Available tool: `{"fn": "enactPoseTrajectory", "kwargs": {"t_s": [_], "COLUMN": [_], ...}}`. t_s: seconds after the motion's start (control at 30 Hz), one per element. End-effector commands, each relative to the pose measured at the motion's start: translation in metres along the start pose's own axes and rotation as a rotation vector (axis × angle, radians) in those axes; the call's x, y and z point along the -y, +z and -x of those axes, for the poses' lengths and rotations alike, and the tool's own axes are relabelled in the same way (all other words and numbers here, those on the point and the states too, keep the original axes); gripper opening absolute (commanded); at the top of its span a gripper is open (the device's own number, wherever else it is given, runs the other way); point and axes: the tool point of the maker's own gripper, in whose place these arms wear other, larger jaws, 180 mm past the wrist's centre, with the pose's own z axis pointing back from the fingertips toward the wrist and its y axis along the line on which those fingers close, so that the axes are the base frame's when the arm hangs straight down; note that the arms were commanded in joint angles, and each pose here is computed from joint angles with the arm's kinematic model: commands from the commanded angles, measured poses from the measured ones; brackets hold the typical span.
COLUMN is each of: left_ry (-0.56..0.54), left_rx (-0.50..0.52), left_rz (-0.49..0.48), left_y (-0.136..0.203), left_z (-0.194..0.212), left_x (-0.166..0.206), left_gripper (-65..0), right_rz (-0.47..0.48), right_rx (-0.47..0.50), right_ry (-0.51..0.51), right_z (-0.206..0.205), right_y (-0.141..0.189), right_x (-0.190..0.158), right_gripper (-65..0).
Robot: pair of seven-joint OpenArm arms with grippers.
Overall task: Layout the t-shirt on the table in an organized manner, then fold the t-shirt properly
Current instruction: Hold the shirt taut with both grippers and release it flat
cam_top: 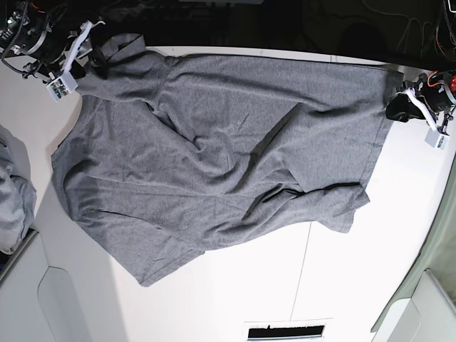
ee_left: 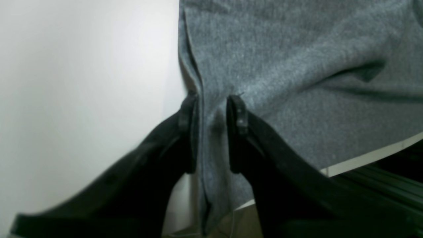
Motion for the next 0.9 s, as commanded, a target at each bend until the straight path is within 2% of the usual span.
{"fn": "enactPoseTrajectory", "kwargs": {"t_s": [0.0, 0.03, 0.17, 0.23, 0.37, 0.43, 0.53, 0.57, 0.67, 0.7, 0.8, 0.87], "left_ry": [-0.026, -0.026, -0.024, -0.023, -0.021, -0.021, -0.021, -0.021, -0.019, -0.019, -0.018, -0.017], "left_rx": [0.038, 0.038, 0.038, 0.038, 0.039, 0.038, 0.034, 0.034, 0.037, 0.037, 0.037, 0.038], "left_rz": [0.001, 0.001, 0.003, 0.003, 0.005, 0.005, 0.005, 0.005, 0.007, 0.007, 0.007, 0.008], "left_y": [0.006, 0.006, 0.006, 0.006, 0.005, 0.005, 0.005, 0.005, 0.005, 0.005, 0.005, 0.005], "left_z": [-0.016, -0.016, -0.015, -0.015, -0.015, -0.015, -0.013, -0.014, -0.014, -0.014, -0.014, -0.014], "left_x": [-0.003, -0.003, -0.002, -0.002, -0.001, -0.001, -0.001, -0.001, -0.001, -0.001, -0.001, -0.001], "left_gripper": [-48.1, -48.1, -48.1, -48.1, -48.1, -48.1, -48.1, -48.1, -48.1, -48.1, -48.1, -48.1], "right_rz": [0.006, 0.006, 0.007, 0.010, 0.032, 0.037, 0.033, 0.030, 0.033, 0.035, 0.036, 0.037], "right_rx": [0.030, 0.026, 0.043, 0.064, 0.070, 0.070, 0.076, 0.079, 0.085, 0.085, 0.077, 0.072], "right_ry": [0.002, -0.003, -0.011, -0.008, 0.001, -0.009, -0.031, -0.039, -0.052, -0.057, -0.068, -0.071], "right_z": [-0.006, -0.004, -0.006, -0.010, -0.014, -0.015, -0.017, -0.017, -0.019, -0.020, -0.018, -0.017], "right_y": [0.003, 0.002, 0.001, 0.001, -0.003, -0.006, -0.011, -0.012, -0.016, -0.017, -0.021, -0.021], "right_x": [0.005, 0.005, 0.006, 0.007, 0.015, 0.020, 0.024, 0.025, 0.030, 0.033, 0.036, 0.037], "right_gripper": [-37.4, -39.5, -59.5, -61.8, -61.7, -56.8, -39.5, -35.5, -35.0, -36.9, -53.8, -62.5]}}
